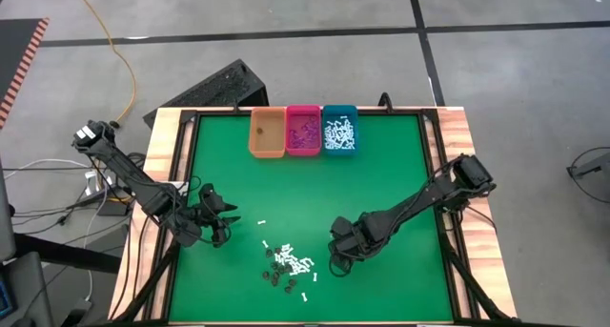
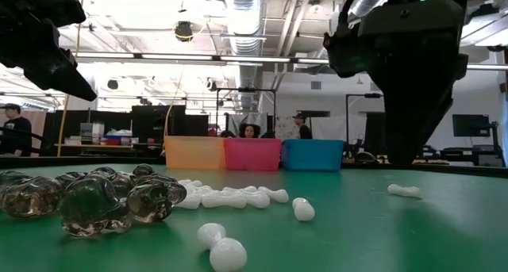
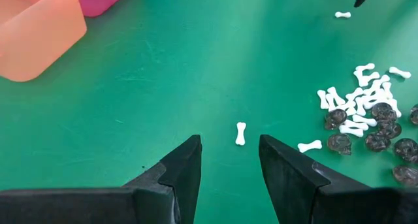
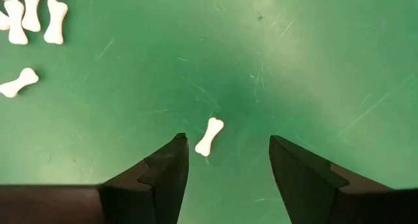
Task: Sort Halloween decoration
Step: Put the violet witch hat toy into the red bin
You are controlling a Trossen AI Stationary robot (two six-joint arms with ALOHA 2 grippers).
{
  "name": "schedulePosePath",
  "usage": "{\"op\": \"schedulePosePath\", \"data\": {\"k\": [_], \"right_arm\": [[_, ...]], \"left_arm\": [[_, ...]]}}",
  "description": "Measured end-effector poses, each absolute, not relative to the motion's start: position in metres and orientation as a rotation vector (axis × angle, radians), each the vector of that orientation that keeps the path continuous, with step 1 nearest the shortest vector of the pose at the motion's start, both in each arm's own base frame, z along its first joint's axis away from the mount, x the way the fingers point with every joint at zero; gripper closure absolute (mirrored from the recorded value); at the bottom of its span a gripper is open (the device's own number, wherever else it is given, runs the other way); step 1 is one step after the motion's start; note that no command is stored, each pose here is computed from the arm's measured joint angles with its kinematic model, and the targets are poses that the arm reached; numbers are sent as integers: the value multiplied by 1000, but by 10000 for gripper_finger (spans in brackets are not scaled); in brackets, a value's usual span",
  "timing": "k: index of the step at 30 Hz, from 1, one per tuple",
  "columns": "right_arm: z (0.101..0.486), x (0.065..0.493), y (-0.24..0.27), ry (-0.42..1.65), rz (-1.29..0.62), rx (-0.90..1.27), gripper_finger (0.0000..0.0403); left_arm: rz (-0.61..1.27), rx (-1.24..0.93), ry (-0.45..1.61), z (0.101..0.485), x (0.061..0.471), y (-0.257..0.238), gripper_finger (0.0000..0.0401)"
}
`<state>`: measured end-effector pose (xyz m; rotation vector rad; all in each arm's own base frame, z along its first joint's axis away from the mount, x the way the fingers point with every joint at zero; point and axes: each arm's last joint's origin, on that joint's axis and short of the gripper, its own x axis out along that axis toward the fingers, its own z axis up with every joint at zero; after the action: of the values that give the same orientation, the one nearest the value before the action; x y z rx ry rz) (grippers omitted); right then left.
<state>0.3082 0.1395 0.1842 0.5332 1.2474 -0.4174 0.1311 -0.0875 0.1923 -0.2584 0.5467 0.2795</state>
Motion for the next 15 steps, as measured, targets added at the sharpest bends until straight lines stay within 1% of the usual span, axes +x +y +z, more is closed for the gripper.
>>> {"op": "schedulePosePath", "data": {"k": [6,11,15], "right_arm": [[177,308,145,1255,-440,534,164],[160,315,151,1289,-411,532,164],[154,316,152,1309,-418,531,166]], "left_arm": [[281,-263,546,192,131,-88,257],[281,-264,546,192,131,-88,257],[282,-266,549,192,131,-87,257]]}}
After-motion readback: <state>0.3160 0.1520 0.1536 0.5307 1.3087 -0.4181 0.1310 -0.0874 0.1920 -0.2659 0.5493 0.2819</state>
